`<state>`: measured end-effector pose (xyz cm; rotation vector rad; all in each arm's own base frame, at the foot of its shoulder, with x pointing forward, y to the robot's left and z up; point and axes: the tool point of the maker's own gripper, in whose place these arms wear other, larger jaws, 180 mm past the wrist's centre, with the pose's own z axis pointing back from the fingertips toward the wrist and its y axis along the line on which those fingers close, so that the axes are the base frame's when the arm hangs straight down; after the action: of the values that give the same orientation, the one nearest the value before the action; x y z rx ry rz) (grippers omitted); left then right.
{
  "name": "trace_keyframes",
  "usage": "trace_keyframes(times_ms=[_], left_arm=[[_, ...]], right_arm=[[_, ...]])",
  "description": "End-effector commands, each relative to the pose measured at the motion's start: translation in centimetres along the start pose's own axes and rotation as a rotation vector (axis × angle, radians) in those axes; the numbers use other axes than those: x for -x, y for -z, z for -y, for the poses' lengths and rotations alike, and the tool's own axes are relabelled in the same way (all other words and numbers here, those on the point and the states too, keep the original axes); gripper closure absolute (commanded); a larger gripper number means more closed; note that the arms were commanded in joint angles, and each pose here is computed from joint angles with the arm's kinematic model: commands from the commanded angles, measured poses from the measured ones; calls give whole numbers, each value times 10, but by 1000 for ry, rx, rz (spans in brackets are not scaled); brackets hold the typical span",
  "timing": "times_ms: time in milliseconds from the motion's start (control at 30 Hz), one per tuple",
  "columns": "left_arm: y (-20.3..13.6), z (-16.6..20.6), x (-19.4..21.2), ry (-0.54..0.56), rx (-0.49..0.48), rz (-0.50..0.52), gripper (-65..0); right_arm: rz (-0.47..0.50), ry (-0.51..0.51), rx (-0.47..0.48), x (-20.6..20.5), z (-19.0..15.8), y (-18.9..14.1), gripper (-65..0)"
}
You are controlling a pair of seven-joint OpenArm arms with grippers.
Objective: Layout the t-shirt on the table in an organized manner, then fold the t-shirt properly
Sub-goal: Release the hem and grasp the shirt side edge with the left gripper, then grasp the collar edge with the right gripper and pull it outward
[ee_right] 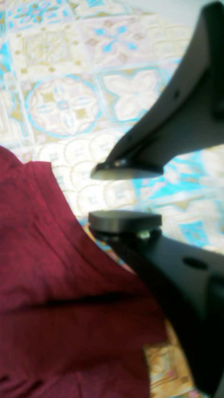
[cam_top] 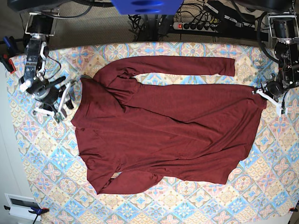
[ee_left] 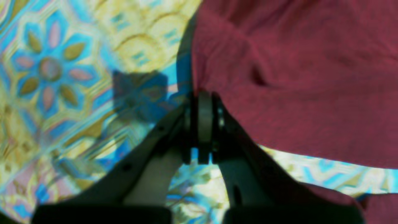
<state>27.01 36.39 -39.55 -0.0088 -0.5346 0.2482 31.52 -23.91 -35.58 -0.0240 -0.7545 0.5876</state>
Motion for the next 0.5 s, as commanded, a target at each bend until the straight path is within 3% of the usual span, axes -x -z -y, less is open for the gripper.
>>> trace_keyframes(times_ms=[0,167,467], left_arm=[[-9,-9,-19,18,-26,40,0],[-10,-23,-9,65,-92,18,0],[-10,-30,-9,98,-134,14,0]], right_arm=[[61,-8,32,-20,17,-5,-208],[59,25,35,-23,29,4,-262],[63,153,13,-29,49,33,-265]])
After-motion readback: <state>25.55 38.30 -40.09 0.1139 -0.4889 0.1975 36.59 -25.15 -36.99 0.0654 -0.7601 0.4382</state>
